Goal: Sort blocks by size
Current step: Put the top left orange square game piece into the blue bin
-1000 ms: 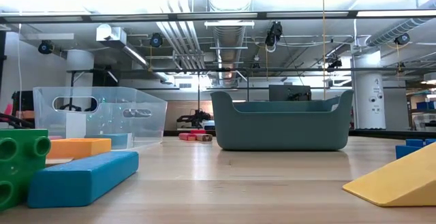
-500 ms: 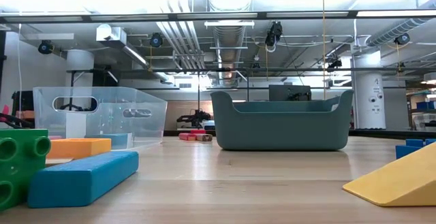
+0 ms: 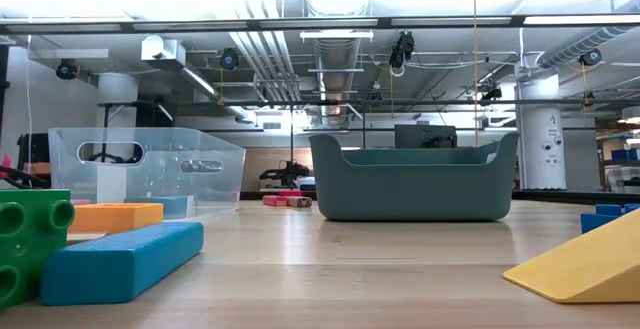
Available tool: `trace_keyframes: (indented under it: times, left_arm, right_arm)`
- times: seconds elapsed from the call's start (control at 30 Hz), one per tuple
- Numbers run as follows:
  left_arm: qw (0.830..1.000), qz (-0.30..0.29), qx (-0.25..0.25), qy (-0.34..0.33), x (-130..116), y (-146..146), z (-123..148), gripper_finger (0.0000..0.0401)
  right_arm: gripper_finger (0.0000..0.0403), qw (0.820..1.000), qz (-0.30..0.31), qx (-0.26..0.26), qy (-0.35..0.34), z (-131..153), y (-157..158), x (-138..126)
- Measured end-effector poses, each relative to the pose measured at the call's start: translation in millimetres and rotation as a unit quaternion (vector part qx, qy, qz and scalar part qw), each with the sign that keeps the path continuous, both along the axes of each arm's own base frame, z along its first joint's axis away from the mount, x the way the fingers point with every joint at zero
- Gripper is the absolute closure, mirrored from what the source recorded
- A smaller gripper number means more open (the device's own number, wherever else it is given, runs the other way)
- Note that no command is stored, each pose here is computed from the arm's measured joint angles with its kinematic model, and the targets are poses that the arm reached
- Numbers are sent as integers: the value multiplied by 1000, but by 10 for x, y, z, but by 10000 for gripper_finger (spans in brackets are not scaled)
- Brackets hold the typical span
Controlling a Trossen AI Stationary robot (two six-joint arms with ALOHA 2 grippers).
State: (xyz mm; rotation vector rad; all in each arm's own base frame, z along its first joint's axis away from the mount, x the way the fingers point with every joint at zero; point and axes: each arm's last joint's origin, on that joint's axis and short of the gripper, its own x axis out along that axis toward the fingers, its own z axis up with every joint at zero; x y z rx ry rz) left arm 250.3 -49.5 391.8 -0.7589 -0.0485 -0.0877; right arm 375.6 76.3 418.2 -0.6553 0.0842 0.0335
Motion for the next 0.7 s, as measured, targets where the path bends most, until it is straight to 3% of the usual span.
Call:
trace_keyframes:
  times: [0.23,0.47,0.7]
  left_arm:
    - [1000,-9,-4,-7,97,-16,-38,264]
    - [1000,-7,-5,-10,73,-4,-17,263]
    - [1000,4,-10,-16,37,58,18,226]
  right_arm:
    - [178,1000,1,-6,0,-1,0,0]
    - [266,1000,2,-13,4,-7,2,-1]
    - [268,1000,-4,-1,6,-10,-4,-2]
